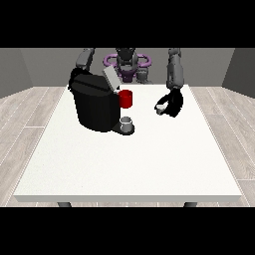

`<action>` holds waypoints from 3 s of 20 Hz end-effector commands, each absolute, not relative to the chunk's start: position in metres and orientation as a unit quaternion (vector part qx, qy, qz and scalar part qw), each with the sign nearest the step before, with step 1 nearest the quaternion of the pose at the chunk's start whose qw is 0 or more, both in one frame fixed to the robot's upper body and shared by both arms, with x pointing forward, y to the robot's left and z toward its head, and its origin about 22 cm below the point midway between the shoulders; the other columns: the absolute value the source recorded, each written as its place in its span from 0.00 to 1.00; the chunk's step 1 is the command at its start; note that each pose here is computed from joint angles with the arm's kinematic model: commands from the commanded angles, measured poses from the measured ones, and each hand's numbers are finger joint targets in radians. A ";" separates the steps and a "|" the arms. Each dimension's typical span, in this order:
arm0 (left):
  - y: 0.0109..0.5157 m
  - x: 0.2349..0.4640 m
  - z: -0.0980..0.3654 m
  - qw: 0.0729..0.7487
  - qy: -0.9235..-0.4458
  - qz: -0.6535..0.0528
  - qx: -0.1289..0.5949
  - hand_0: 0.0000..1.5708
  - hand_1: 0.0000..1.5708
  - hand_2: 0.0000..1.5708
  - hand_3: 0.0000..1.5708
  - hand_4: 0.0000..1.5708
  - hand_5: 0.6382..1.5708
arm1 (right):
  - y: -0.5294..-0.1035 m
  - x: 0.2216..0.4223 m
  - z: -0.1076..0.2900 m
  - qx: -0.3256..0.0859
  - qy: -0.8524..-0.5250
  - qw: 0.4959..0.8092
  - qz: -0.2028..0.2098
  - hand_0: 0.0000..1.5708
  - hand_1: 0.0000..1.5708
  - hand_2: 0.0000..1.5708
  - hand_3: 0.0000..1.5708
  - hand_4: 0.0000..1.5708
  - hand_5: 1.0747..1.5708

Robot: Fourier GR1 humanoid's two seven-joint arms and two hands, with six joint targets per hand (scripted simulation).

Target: Insert the coffee pod into the coffee machine and close the lid

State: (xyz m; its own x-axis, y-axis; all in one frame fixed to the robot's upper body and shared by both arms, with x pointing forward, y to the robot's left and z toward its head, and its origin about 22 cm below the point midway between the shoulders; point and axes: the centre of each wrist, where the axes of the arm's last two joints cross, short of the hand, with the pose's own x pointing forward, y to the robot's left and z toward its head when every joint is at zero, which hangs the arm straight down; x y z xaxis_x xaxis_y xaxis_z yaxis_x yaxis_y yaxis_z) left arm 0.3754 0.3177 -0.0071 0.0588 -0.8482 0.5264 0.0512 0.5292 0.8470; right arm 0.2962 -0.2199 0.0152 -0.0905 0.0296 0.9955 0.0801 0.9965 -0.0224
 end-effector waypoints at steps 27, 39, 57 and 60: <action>0.284 0.445 0.167 0.547 -0.682 -0.397 0.280 0.64 0.64 0.76 0.78 0.35 1.00 | -0.214 0.303 0.001 -0.029 -0.725 0.688 -0.019 0.00 0.00 0.00 0.00 0.31 1.00; 0.253 0.458 0.211 0.543 -0.704 -0.366 0.277 0.82 0.82 0.85 0.81 0.33 1.00 | -0.220 0.313 0.018 -0.026 -0.740 0.671 -0.011 0.00 0.00 0.00 0.00 0.33 1.00; 0.260 0.461 0.230 0.533 -0.707 -0.363 0.291 0.80 0.80 0.83 0.77 0.33 1.00 | -0.220 0.308 0.024 -0.028 -0.763 0.646 -0.019 0.00 0.00 0.00 0.00 0.33 1.00; 0.238 0.464 0.234 0.534 -0.698 -0.380 0.289 0.75 0.75 0.80 0.75 0.32 1.00 | -0.215 0.317 0.035 -0.020 -0.747 0.665 -0.019 0.00 0.00 0.00 0.00 0.33 1.00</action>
State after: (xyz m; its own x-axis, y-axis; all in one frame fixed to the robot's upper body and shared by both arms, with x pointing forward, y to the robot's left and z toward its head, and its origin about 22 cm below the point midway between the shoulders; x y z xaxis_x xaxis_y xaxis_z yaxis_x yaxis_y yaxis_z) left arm 0.4625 0.2496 0.2358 -0.2695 -0.8022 0.5328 -0.0278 0.5595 0.8284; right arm 0.3165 -0.2092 0.0348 -0.1469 0.0137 0.9891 0.0679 0.9977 -0.0038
